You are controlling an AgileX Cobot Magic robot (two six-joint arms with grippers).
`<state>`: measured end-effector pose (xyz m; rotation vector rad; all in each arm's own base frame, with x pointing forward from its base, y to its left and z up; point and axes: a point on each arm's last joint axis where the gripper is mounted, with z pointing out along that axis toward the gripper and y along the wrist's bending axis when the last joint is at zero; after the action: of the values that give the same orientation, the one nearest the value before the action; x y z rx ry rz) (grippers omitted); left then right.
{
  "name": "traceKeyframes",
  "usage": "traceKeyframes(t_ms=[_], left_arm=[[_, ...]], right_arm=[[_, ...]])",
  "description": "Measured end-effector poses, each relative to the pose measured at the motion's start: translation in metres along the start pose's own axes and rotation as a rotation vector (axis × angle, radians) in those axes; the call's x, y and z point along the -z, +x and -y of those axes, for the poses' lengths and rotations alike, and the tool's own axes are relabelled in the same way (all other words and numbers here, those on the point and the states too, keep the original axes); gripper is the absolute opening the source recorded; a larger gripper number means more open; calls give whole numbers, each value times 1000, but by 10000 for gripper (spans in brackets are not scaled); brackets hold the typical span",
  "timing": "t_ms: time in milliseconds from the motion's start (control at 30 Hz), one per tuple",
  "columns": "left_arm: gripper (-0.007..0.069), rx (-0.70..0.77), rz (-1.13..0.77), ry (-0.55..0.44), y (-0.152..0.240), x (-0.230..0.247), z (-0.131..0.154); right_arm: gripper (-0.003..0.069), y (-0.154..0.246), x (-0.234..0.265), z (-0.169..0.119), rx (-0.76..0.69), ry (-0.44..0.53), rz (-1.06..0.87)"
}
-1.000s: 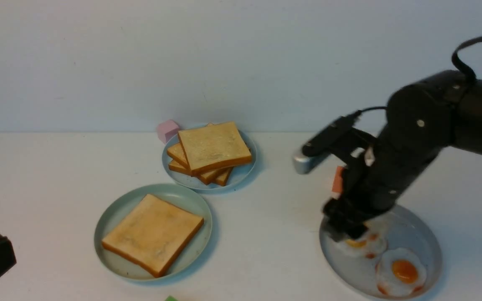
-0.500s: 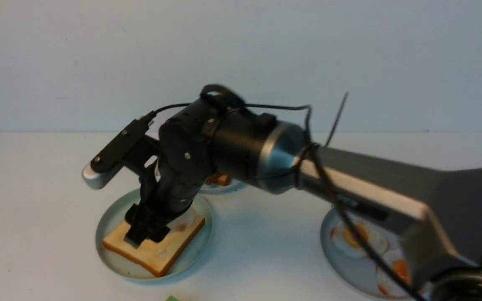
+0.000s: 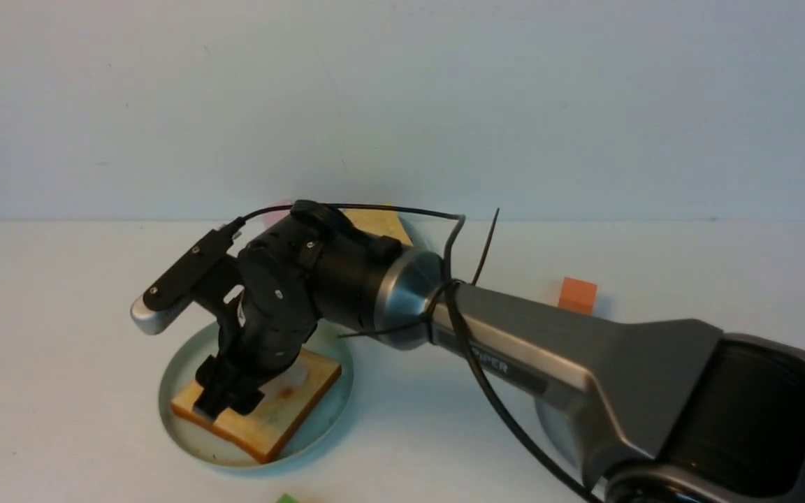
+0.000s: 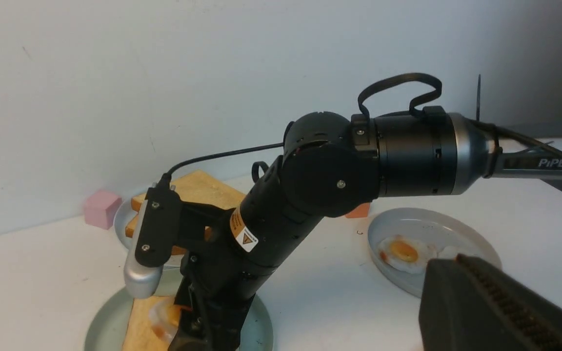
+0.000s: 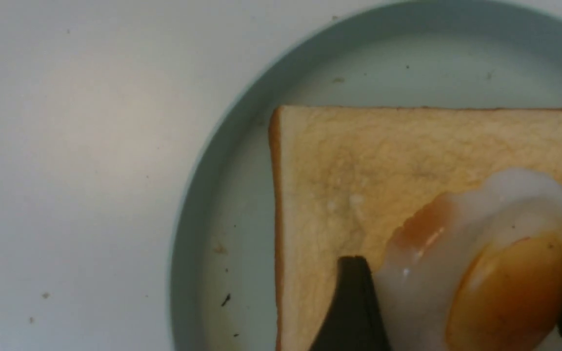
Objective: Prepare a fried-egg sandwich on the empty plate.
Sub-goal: Use the right arm to place the fried egg on the slice of bread in the middle, then use the left arm to grab a slice of bread
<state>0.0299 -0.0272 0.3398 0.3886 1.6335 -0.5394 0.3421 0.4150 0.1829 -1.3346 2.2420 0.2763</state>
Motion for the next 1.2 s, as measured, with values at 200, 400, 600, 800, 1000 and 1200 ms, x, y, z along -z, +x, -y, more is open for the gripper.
traceKeyframes(t_ms=[200,400,600,800,1000,1200], left_arm=[[-13,0,1,0,0,0,0],[-13,0,-5,0,0,0,0],[-13,47,-183,-9,10,-24,-3],[-13,96,-424,-37,23,-75,-10],[-13,106,-619,-55,16,-140,-16],[-13,-8,-713,-20,4,-214,-24]], right_arm=[[671,0,9,0,-3,0,-32],[644,-7,54,2,5,8,-64],[491,-10,141,8,12,71,-115],[197,-12,220,18,-25,224,-13],[-8,21,288,12,-132,246,38],[-10,92,341,-3,-239,242,23]])
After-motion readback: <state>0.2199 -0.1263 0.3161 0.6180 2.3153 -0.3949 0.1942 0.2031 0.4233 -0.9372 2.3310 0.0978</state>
